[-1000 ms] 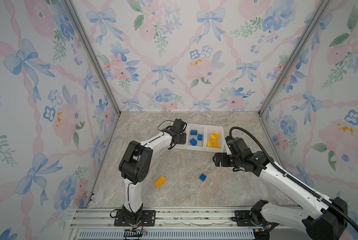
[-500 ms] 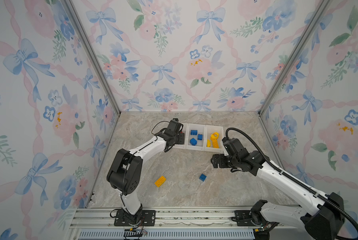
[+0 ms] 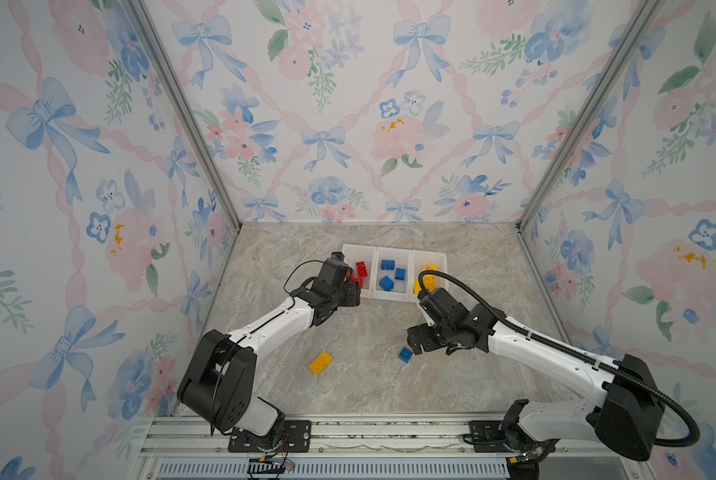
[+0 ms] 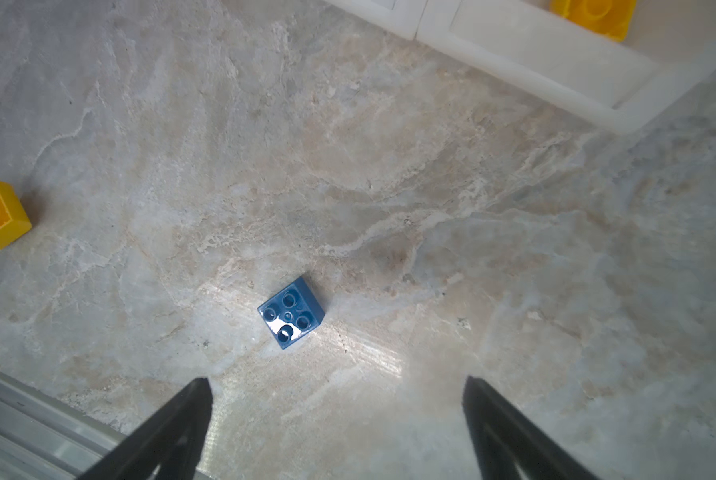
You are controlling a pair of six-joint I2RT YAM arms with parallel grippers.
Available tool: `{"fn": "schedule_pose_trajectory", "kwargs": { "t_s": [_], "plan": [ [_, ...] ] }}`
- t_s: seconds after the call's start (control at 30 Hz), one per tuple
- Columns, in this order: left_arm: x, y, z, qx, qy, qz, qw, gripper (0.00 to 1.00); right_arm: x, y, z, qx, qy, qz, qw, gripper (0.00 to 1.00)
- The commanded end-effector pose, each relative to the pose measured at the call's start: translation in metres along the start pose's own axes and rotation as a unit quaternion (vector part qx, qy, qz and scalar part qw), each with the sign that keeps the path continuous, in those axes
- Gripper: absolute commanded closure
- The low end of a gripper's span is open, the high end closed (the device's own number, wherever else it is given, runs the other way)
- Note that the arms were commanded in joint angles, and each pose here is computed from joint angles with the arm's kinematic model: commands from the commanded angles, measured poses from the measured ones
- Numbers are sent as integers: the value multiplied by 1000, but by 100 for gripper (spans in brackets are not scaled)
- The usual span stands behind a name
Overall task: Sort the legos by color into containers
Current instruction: 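Grasp the small blue brick with the right gripper while the left gripper withdraws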
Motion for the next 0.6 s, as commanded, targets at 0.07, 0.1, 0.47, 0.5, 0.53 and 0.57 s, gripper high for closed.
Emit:
{"fn": "schedule_pose_trajectory", "kwargs": {
  "t_s": [0.07, 0.1, 0.47, 0.5, 0.53, 0.57],
  "plan": [
    [10, 13, -13, -9, 23, -10, 1000, 28, 17, -10, 0, 27, 56, -8, 998, 2],
    [11, 15, -16, -10, 26, -11, 1000, 28, 20, -13, 0, 32, 64, -9, 997, 2],
    [30, 34, -38, -18, 49, -12, 999, 24, 41, -43, -3, 78, 120, -19, 990, 8],
    [30, 36, -37, -21, 49, -13, 998, 24, 41, -44, -4, 81, 123, -20, 989, 10],
    [34, 34, -48, -9, 51, -8, 999, 24, 42, -47, -4, 85, 126, -21, 988, 12],
    [35, 35, -49, -9, 51, -8, 999, 24, 42, -49, -4, 88, 129, -22, 988, 14]
  ]
}}
Point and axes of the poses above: each gripper's point midway between its finger pads, its own y axis back along the fingers, its own x axis along the line the jaws close on, z = x × y, the point moved 10 cm from there along y, back along the fingers, and after that the axes turned 2 degrees about -y, right-handed, at the moved point
